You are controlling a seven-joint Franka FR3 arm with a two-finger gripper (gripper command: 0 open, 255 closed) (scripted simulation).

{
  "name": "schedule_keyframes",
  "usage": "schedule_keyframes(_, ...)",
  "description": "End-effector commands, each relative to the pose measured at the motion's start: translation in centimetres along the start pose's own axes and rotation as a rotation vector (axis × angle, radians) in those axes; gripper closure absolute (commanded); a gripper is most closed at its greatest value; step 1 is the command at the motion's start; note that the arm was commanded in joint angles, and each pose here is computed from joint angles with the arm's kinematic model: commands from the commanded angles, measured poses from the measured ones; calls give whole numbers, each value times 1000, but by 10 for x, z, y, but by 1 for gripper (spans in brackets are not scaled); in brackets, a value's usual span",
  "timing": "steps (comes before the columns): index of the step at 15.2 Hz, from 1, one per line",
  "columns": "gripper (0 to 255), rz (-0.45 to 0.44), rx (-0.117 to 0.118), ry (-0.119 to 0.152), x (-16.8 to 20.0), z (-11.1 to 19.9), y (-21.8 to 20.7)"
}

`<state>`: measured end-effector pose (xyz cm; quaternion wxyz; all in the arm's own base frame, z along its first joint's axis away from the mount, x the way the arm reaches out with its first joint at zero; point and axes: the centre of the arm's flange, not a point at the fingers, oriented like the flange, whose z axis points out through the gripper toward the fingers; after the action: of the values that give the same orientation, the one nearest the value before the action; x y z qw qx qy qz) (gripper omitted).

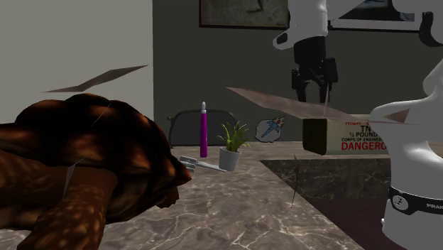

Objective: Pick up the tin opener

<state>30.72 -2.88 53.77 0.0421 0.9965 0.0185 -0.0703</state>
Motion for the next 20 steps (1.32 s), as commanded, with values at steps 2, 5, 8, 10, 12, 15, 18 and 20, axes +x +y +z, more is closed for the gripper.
schedule_keyframes(2,0,-1,-3,3,11,5,3)
schedule_keyframes(5,0,-2,-11,12,45,19,14)
schedule_keyframes(8,0,-4,-20,21,78,33,25)
schedule_keyframes(10,0,-5,-25,27,101,43,32)
schedule_keyframes(12,0,-6,-31,33,123,52,39)
schedule_keyframes(15,0,-7,-39,42,157,65,49)
schedule_keyframes(18,0,-9,-47,51,192,78,60)
schedule_keyframes(20,0,-10,-53,57,214,86,67)
